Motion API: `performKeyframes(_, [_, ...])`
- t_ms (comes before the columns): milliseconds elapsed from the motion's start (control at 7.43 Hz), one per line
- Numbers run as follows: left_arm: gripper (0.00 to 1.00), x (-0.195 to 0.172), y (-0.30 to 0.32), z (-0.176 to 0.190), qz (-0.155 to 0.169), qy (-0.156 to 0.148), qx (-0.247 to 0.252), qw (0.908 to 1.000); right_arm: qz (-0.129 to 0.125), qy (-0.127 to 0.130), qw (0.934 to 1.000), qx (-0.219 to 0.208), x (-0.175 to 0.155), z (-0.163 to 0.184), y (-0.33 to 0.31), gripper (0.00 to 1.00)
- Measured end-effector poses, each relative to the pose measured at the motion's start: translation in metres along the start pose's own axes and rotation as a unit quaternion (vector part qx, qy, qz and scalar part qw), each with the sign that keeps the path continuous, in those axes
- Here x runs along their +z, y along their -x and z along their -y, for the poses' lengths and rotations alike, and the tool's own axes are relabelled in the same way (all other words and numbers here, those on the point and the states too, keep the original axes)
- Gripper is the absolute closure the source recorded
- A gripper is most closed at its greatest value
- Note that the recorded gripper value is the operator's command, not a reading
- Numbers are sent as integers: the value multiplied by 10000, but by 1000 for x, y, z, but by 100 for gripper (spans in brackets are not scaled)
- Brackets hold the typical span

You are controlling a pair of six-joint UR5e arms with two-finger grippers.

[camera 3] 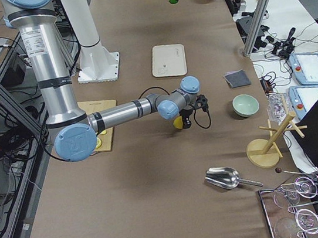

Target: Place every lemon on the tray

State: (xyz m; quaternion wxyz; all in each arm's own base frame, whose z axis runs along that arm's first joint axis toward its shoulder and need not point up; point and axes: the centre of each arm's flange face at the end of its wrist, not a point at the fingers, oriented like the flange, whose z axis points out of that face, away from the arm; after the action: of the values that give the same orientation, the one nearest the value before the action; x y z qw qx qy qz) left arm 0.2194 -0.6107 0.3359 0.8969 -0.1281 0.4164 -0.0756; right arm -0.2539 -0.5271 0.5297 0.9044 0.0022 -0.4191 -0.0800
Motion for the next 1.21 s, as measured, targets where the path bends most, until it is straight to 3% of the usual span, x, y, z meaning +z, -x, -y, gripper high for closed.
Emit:
performKeyframes(269, [100,-12,-56,16,-3,10,-16,10000,131,-87,9998,153,-34,43,70,100])
performKeyframes(538, [100,-9,-124,22,8,108,-166,9998,252,-267,9985,407,-44,76,166,100])
performKeyframes(942, [100,3,-175,24,-89,114,-256,9996,322,-632,9938,859,-9,93,322,100])
performKeyframes(1212, [100,23,-197,24,-135,85,-305,9994,514,-721,9891,1176,34,83,373,100])
